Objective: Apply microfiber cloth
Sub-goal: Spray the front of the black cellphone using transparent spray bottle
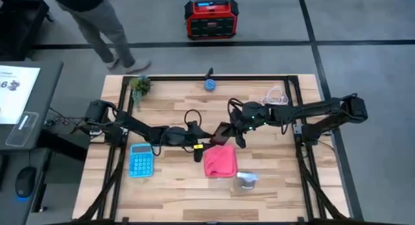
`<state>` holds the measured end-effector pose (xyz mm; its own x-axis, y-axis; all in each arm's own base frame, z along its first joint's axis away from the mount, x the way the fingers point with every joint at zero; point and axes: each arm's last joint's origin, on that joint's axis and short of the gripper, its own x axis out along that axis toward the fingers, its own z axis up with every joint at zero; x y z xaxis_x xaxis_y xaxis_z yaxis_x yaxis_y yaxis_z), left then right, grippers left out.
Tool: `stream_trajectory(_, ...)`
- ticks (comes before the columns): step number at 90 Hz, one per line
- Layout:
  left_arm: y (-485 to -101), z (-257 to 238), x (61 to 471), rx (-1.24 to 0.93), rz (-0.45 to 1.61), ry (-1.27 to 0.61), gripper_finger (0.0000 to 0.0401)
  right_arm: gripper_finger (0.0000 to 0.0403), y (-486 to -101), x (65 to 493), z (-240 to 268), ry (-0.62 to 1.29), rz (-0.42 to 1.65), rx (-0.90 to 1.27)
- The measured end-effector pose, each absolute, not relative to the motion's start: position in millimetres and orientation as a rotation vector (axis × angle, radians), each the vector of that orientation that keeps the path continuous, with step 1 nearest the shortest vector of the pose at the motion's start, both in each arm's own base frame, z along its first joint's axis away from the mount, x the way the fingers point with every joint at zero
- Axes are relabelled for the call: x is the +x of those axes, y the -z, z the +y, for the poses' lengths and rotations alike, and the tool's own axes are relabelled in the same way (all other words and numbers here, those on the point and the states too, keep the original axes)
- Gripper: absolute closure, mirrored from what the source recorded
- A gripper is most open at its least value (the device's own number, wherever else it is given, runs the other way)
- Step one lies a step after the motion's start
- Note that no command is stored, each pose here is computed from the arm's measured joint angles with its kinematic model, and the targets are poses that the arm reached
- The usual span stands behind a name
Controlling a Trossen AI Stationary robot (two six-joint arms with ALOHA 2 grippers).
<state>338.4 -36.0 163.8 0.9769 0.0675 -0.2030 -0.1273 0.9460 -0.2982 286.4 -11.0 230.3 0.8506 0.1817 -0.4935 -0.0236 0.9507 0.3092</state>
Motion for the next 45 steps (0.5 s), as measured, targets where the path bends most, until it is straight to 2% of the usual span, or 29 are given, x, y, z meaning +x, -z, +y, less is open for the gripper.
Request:
stream_trajectory(26, -172.3, -39.7, 362.9, -0.24, 0.322, -0.094, 0.0279, 0.0386, -227.6, 284.8, -1.9, -0.134, 0.594, 0.295)
stream_trajectory(45, -180.6, -40.3, 368.2, -0.214, 0.324, -0.09, 0.0326, 0.0386, -227.3, 284.4, 4.3, -0.153, 0.602, 0.288)
